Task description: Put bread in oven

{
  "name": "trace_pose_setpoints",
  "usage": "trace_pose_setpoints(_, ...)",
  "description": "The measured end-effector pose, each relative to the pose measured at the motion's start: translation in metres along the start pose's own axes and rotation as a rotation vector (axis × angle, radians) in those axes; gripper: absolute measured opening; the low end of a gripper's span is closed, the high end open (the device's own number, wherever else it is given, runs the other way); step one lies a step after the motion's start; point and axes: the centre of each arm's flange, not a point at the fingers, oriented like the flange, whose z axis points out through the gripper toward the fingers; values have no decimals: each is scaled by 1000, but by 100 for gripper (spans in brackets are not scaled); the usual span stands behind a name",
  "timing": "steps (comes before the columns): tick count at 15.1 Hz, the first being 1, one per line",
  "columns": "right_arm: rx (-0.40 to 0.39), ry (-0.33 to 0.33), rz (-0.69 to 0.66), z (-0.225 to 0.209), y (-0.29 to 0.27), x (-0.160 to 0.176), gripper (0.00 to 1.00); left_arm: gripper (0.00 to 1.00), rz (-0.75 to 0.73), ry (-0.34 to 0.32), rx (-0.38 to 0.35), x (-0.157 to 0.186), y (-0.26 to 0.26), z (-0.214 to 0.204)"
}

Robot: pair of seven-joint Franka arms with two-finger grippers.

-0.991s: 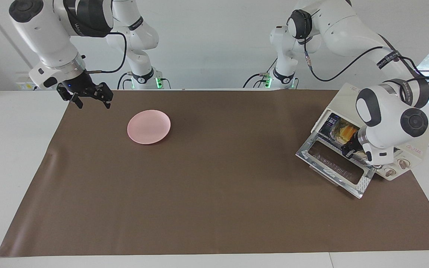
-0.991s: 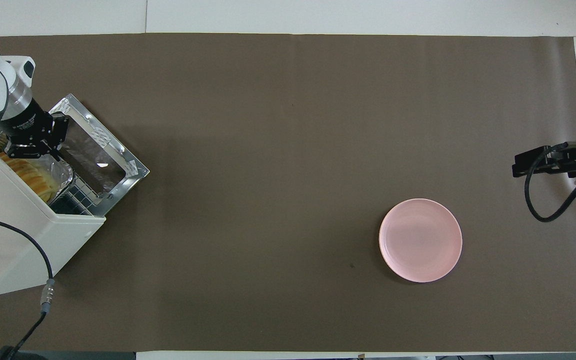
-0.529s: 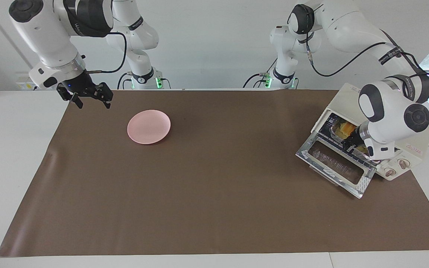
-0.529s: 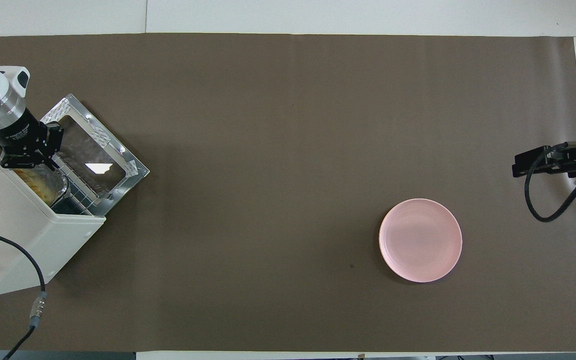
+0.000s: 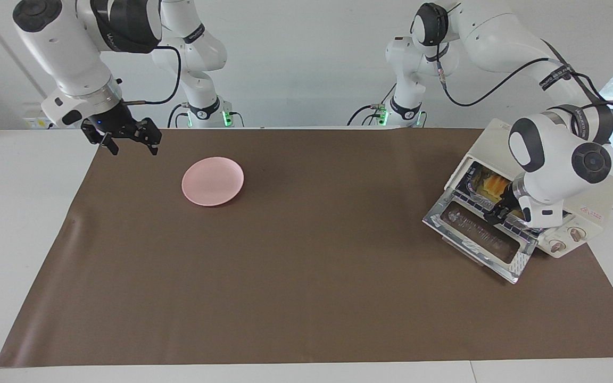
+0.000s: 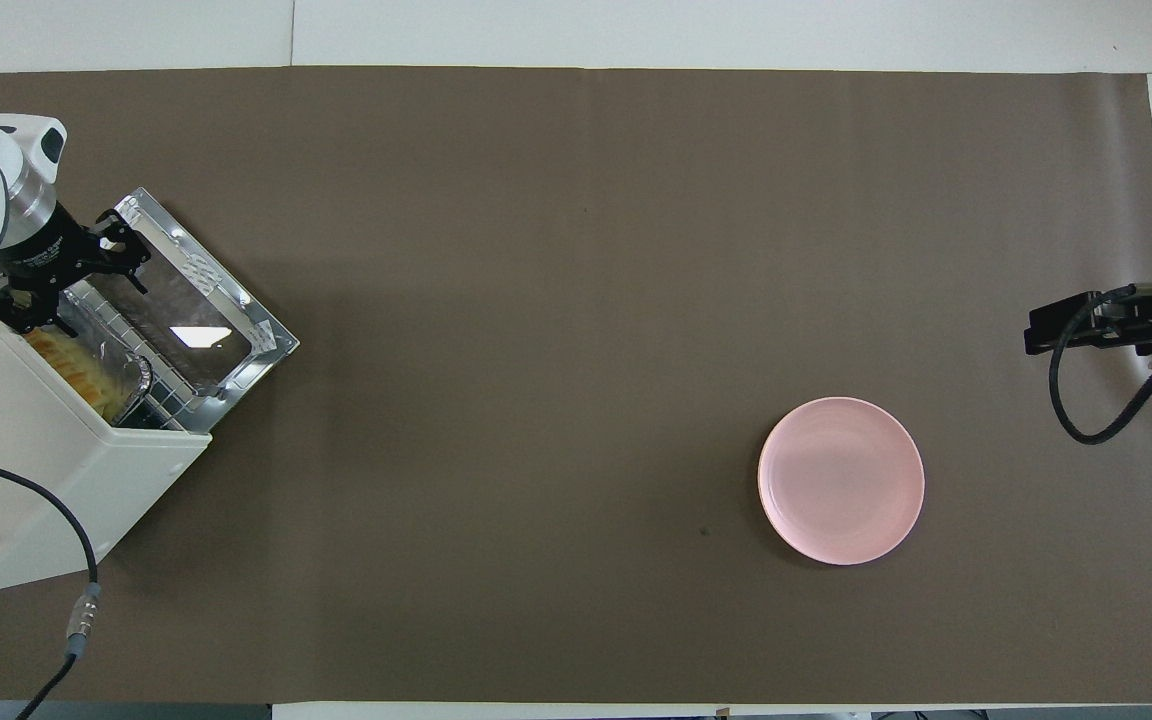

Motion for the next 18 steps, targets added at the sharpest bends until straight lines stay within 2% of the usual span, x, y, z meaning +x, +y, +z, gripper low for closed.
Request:
trace_pose_setpoints(1, 0, 0, 0, 0, 0, 0, 100, 100, 19, 16, -12, -1, 1, -9)
trace_pose_setpoints(5, 0, 0, 0, 0, 0, 0, 100, 100, 82, 113, -72, -8, 3, -66)
trace_pose_setpoints(8, 0, 0, 0, 0, 0, 0, 100, 100, 252, 155, -110, -22, -15, -109)
trace_pose_setpoints(12, 0, 0, 0, 0, 0, 0, 100, 100, 462, 90, -154, -61, -77, -157)
trace_pose_setpoints(15, 0, 0, 0, 0, 0, 0, 100, 100, 539, 52, -169, -76, -98, -164)
trace_pose_setpoints(18, 0, 0, 0, 0, 0, 0, 100, 100, 619, 25, -143, -89, -97, -166)
